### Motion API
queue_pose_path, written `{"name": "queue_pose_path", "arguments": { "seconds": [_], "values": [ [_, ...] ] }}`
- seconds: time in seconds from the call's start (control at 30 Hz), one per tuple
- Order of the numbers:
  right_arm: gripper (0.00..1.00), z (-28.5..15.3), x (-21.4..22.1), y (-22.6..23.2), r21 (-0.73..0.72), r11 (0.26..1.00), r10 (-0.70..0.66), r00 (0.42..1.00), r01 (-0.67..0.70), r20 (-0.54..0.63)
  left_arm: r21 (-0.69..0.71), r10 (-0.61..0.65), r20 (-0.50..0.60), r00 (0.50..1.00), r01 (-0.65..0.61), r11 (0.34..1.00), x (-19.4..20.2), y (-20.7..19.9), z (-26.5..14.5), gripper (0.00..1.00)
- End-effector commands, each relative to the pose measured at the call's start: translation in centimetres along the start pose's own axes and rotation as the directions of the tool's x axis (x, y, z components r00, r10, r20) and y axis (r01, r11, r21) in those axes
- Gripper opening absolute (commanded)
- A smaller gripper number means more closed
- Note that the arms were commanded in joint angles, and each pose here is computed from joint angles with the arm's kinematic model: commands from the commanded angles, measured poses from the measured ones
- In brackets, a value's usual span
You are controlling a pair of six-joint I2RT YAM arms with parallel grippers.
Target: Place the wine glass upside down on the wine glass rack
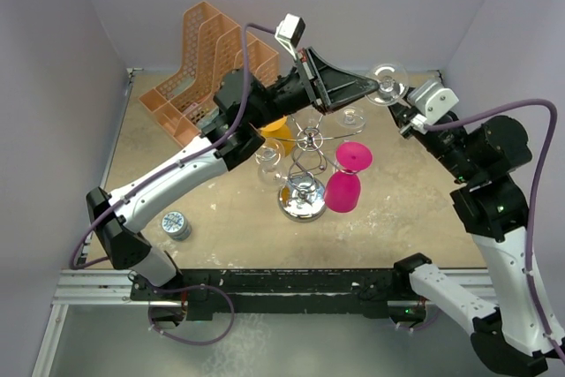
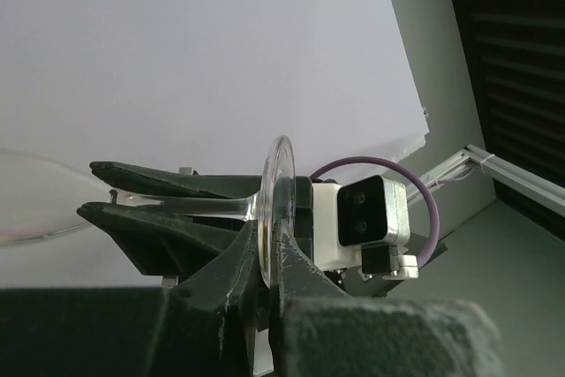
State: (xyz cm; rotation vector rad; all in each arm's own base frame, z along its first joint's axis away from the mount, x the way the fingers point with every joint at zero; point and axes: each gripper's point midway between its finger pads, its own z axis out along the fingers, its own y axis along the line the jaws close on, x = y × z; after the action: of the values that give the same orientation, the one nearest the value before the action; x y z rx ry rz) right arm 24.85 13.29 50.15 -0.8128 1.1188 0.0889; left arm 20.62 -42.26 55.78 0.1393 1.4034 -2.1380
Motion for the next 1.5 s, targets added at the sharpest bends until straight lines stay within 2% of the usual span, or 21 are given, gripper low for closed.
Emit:
{"name": "queue_pose_path", "arguments": {
  "seconds": [0.0, 0.07, 0.17, 0.3, 0.4, 0.73, 0.97, 1.27, 1.47],
  "values": [
    [0.2, -2.5, -5.1, -0.3, -0.004, 0.999, 0.041, 0.989, -0.041, 0.141, 0.108, -0.012, 0.077, 0.997, 0.003, 0.994, -1.7, -5.4, -0.9, 0.0],
    [0.4, -3.3, -5.8, -0.1, -0.009, 0.998, 0.058, 0.986, -0.057, 0.157, 0.115, -0.036, 0.087, 0.996, 0.026, 0.993, -1.7, -6.1, -1.2, 0.0],
    [0.56, -4.8, -6.8, 0.4, -0.024, 0.996, 0.091, 0.98, -0.088, 0.178, 0.116, -0.079, 0.096, 0.992, 0.067, 0.991, -1.8, -6.8, -1.8, 0.0],
    [0.68, -6.7, -8.1, 1.1, -0.051, 0.992, 0.124, 0.97, -0.115, 0.207, 0.116, -0.135, 0.107, 0.985, 0.122, 0.986, -1.9, -7.2, -2.6, 0.0],
    [0.72, -8.2, -9.6, 1.2, -0.057, 0.99, 0.137, 0.959, -0.126, 0.248, 0.123, -0.162, 0.098, 0.982, 0.149, 0.981, -1.7, -7.7, -3.0, 0.0],
    [0.76, -11.3, -14.5, 0.3, -0.027, 0.99, 0.134, 0.894, -0.136, 0.427, 0.145, -0.23, 0.035, 0.973, 0.223, 0.964, -0.4, -8.8, -4.5, 0.0],
    [0.74, -10.7, -15.4, -3.0, 0.085, 0.949, 0.215, 0.822, -0.303, 0.527, 0.139, -0.249, -0.007, 0.968, 0.247, 0.959, 0.9, -9.4, -6.2, 0.0],
    [0.7, -5.9, -11.8, -6.5, 0.198, 0.848, 0.339, 0.79, -0.492, 0.511, 0.146, -0.305, -0.111, 0.946, 0.319, 0.936, 2.8, -10.9, -7.8, 0.0],
    [0.69, -4.3, -8.5, -8.6, 0.316, 0.736, 0.402, 0.763, -0.598, 0.507, 0.076, -0.323, -0.13, 0.937, 0.334, 0.939, 3.9, -10.0, -9.0, 0.0]
  ]
}}
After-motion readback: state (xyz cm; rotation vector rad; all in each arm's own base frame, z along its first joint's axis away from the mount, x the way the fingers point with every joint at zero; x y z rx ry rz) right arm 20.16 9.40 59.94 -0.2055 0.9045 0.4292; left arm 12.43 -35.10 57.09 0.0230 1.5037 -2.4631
